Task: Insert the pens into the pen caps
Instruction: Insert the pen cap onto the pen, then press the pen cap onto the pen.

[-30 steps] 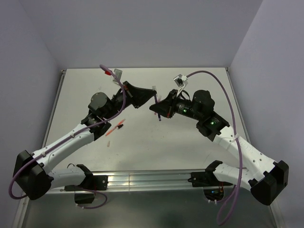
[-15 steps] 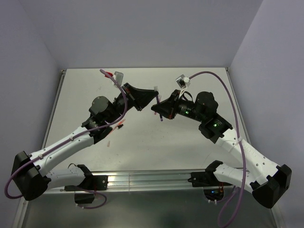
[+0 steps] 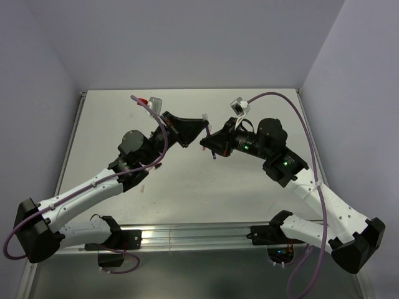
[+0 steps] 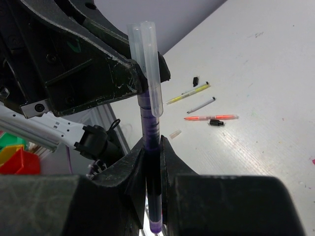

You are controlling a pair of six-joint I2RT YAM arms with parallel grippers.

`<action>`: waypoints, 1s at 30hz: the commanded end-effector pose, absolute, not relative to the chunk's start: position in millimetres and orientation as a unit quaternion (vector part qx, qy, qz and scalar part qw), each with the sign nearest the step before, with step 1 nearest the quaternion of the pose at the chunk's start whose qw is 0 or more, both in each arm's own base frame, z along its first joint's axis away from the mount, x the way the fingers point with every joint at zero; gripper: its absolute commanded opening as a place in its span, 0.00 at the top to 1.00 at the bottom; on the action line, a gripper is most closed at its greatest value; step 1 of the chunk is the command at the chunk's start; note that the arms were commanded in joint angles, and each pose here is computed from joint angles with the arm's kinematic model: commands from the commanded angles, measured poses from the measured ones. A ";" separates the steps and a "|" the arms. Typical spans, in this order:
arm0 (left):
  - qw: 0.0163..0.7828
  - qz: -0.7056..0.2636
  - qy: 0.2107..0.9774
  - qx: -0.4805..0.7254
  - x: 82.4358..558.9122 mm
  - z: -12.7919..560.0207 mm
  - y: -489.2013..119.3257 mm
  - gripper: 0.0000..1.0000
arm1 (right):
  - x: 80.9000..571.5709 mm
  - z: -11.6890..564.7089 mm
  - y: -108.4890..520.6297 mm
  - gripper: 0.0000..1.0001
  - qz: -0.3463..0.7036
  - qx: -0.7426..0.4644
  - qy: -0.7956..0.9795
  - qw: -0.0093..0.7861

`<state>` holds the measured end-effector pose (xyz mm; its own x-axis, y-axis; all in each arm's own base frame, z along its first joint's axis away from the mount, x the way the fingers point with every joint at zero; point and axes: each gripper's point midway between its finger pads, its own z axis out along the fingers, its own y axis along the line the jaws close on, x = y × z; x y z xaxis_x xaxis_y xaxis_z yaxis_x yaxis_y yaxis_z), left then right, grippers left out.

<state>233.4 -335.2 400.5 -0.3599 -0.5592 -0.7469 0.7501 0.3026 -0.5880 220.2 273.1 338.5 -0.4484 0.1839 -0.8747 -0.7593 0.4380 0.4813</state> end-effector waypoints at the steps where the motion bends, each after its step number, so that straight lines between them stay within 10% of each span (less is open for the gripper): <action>1: 0.440 -0.602 0.638 0.192 170.0 337.2 -365.3 1.00 | 257.8 446.8 240.3 1.00 0.457 -0.125 0.597 0.647; 30: 0.412 -0.584 0.672 0.196 153.6 299.3 -375.2 1.00 | 264.9 480.4 238.1 1.00 0.444 -0.127 0.579 0.671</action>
<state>233.5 -334.3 396.7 -0.3310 -0.6153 -0.7154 0.7129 0.3336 -0.6168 220.4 271.1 339.0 -0.4749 0.1186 -0.8720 -0.7463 0.4709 0.4705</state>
